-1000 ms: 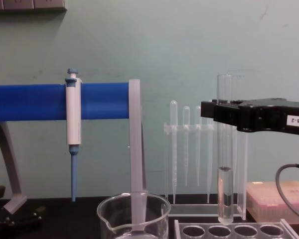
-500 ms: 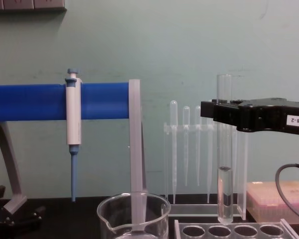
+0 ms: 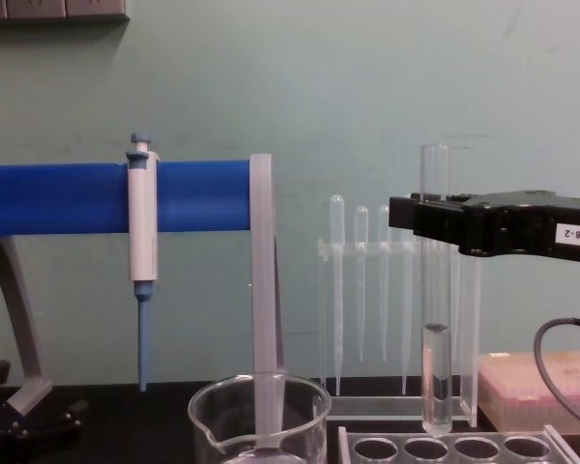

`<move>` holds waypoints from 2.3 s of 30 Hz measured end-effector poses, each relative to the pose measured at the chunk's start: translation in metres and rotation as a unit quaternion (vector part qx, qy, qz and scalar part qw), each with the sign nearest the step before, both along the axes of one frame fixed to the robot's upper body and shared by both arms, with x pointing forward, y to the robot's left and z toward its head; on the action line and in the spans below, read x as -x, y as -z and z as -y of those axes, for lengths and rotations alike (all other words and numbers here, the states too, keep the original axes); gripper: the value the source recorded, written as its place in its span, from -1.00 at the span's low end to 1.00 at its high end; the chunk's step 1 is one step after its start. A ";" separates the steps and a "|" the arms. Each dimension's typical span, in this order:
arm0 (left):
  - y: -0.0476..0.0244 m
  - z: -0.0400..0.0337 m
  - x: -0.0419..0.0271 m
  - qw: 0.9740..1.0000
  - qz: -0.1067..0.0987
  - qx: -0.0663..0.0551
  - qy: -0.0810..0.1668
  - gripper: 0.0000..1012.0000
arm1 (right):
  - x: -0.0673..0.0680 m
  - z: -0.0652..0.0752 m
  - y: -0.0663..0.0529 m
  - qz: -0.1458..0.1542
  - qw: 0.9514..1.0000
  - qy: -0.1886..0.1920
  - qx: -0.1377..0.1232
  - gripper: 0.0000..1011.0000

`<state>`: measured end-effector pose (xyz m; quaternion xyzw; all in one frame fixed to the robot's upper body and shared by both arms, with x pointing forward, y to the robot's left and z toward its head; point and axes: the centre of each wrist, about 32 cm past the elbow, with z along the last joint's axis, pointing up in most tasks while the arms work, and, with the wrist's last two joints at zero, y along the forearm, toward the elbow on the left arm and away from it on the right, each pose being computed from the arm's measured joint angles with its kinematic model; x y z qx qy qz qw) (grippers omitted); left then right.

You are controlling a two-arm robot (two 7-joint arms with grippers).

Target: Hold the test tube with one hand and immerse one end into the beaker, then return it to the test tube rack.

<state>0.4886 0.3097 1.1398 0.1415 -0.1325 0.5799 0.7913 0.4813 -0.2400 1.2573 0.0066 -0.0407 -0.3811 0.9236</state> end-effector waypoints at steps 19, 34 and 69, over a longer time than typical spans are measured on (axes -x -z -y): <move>0.0000 0.0000 0.0000 1.000 0.000 0.000 0.000 0.98 | 0.000 0.000 0.000 0.000 1.000 0.000 0.000 -0.56; 0.0000 0.0000 0.0000 1.000 0.000 0.000 0.000 0.98 | 0.000 0.000 0.000 0.000 1.000 0.000 0.000 -0.55; 0.0000 0.0000 0.0000 1.000 0.000 0.000 0.000 0.98 | 0.000 0.000 0.000 0.000 1.000 0.000 0.000 -0.56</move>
